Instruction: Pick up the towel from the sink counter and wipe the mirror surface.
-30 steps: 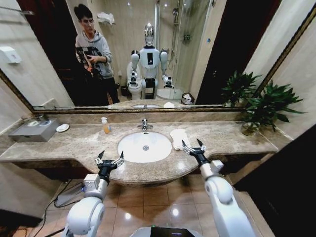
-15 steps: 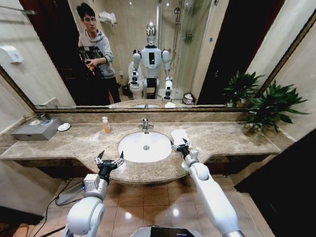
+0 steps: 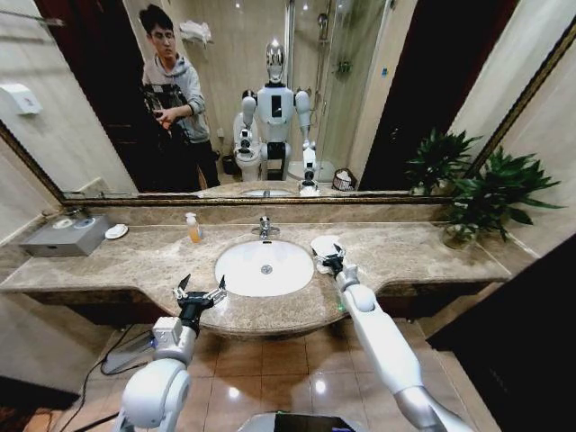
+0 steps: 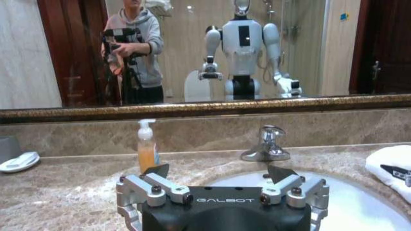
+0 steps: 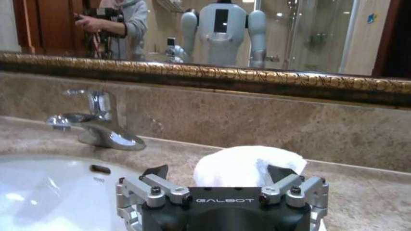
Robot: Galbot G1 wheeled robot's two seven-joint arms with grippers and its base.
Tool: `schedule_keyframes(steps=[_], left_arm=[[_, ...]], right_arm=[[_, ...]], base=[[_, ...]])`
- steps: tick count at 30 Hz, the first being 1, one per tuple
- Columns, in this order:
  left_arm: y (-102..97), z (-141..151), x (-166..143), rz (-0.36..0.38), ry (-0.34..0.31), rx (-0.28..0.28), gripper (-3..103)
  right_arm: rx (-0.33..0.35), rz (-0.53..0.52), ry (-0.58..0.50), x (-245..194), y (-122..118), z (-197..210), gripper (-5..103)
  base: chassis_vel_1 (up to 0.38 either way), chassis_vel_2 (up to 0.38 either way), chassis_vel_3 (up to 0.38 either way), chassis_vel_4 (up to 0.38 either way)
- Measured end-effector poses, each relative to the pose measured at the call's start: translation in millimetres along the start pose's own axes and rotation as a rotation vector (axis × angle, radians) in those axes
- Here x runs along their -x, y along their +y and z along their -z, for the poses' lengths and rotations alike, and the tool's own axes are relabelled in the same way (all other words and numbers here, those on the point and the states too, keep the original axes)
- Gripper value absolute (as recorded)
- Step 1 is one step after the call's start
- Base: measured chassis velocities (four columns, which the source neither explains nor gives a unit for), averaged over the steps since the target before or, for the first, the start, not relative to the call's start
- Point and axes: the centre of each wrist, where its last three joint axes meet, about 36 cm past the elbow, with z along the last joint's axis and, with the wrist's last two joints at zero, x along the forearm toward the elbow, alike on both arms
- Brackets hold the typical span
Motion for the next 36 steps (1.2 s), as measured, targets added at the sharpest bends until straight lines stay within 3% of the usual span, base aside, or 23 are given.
schedule_keyframes(steps=[6, 9, 12, 14, 21, 23, 32, 36], left_arm=[[0.0, 0.0, 0.0, 0.000, 0.000, 0.000, 100], [0.0, 0.0, 0.0, 0.000, 0.000, 0.000, 100], [0.0, 0.0, 0.0, 0.000, 0.000, 0.000, 100], [0.0, 0.0, 0.0, 0.000, 0.000, 0.000, 100], [0.0, 0.0, 0.0, 0.000, 0.000, 0.000, 100], [0.0, 0.0, 0.0, 0.000, 0.000, 0.000, 100], [0.0, 0.0, 0.0, 0.000, 0.000, 0.000, 100], [0.0, 0.0, 0.0, 0.000, 0.000, 0.000, 100]], right_arm=[[-0.031, -0.037, 0.032, 0.2, -8.1, -8.0, 101], [-0.032, -0.042, 0.052, 0.1, -10.1, -8.9, 96], [-0.034, -0.036, 0.073, 0.6, -8.2, -7.8, 83], [-0.035, -0.035, 0.079, 0.5, -7.7, -7.5, 83], [-0.043, -0.035, 0.097, -4.6, -11.4, -8.3, 50], [-0.045, -0.036, 0.097, -5.6, -13.1, -7.5, 50], [-0.052, -0.043, 0.099, -11.5, -23.4, -4.9, 14], [-0.050, -0.041, 0.066, -19.0, -26.2, 2.2, 13]], base=[[0.000, 0.000, 0.000, 0.000], [0.000, 0.000, 0.000, 0.000], [0.000, 0.000, 0.000, 0.000], [0.000, 0.000, 0.000, 0.000], [0.000, 0.000, 0.000, 0.000], [0.000, 0.000, 0.000, 0.000], [0.000, 0.000, 0.000, 0.000], [0.000, 0.000, 0.000, 0.000]])
